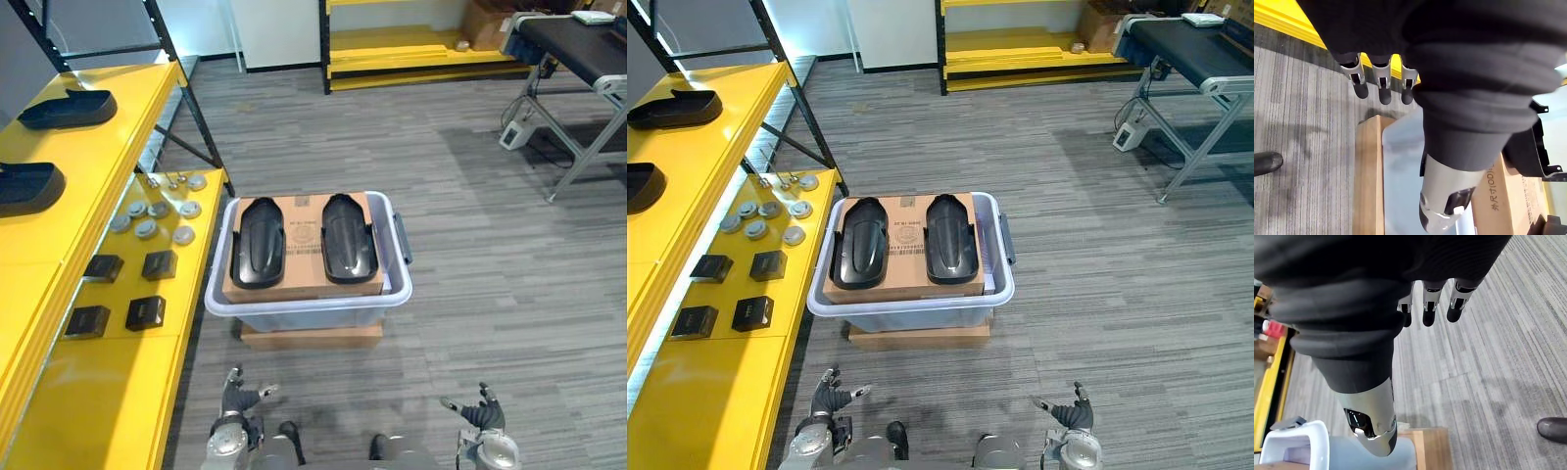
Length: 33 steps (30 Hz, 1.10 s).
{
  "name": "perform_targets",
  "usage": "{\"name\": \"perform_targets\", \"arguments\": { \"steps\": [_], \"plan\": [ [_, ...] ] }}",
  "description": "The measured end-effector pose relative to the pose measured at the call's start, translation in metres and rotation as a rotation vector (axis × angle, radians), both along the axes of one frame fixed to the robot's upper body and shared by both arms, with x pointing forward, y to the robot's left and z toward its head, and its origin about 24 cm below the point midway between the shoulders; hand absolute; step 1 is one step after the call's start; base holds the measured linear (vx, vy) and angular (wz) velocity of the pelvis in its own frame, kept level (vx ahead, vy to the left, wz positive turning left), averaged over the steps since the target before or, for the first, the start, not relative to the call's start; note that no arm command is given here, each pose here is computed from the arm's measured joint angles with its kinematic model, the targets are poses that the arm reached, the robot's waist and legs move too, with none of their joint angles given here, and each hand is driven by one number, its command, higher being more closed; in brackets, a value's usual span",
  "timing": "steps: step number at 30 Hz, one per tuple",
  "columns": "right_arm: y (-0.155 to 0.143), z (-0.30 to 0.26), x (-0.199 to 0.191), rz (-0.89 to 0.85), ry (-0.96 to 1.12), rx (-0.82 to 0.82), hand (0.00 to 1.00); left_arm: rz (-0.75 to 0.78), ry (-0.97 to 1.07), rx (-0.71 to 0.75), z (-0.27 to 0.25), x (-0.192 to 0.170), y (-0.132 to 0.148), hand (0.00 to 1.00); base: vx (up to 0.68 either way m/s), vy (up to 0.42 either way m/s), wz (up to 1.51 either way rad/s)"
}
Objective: Walk over and take plastic housings, then place them on the shelf
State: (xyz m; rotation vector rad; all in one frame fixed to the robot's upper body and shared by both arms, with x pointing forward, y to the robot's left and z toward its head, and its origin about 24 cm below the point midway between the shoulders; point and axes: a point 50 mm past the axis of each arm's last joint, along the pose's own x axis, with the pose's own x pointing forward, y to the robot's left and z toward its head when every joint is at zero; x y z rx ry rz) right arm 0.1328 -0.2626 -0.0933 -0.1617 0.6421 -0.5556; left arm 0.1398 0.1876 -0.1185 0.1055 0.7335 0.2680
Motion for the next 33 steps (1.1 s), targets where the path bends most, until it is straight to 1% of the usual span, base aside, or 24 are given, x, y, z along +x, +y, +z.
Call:
{"name": "perform_targets", "arguments": {
  "steps": [5,10,14,18,19,25,28,33],
  "plan": [
    [-0.023,0.046,0.018,-0.048,-0.205,-0.121,0.0,0.0,0.02,-0.003,-0.002,-0.01,0.0,0.0,0.01,-0.012,-0.02],
    [-0.032,0.094,0.033,-0.012,-0.395,-0.254,0.0,-0.01,0.055,0.015,-0.006,-0.022,0.003,0.0,0.04,-0.007,0.04],
    [-0.034,0.121,0.055,0.055,-0.483,-0.341,0.0,-0.03,0.065,0.021,-0.007,-0.026,0.007,0.0,0.04,-0.003,0.15],
    [-0.023,0.148,0.09,0.163,-0.597,-0.386,0.0,-0.037,0.06,0.026,-0.006,-0.026,0.009,0.0,0.02,-0.009,0.17],
    [-0.019,0.153,0.105,0.201,-0.614,-0.396,0.0,-0.046,0.056,0.027,-0.006,-0.025,0.008,0.0,0.02,-0.011,0.28],
    [-0.014,0.148,0.142,0.242,-0.551,-0.392,0.0,-0.06,0.055,0.029,-0.006,-0.025,0.007,0.0,0.0,-0.017,0.35],
    [-0.006,0.144,0.164,0.253,-0.509,-0.371,0.0,-0.078,0.054,0.029,-0.006,-0.024,0.004,0.0,-0.03,-0.007,0.27],
    [-0.006,0.159,0.196,0.224,-0.479,-0.368,0.0,-0.109,0.011,0.025,-0.002,-0.013,-0.002,0.0,-0.08,0.016,0.22]
  ]
}}
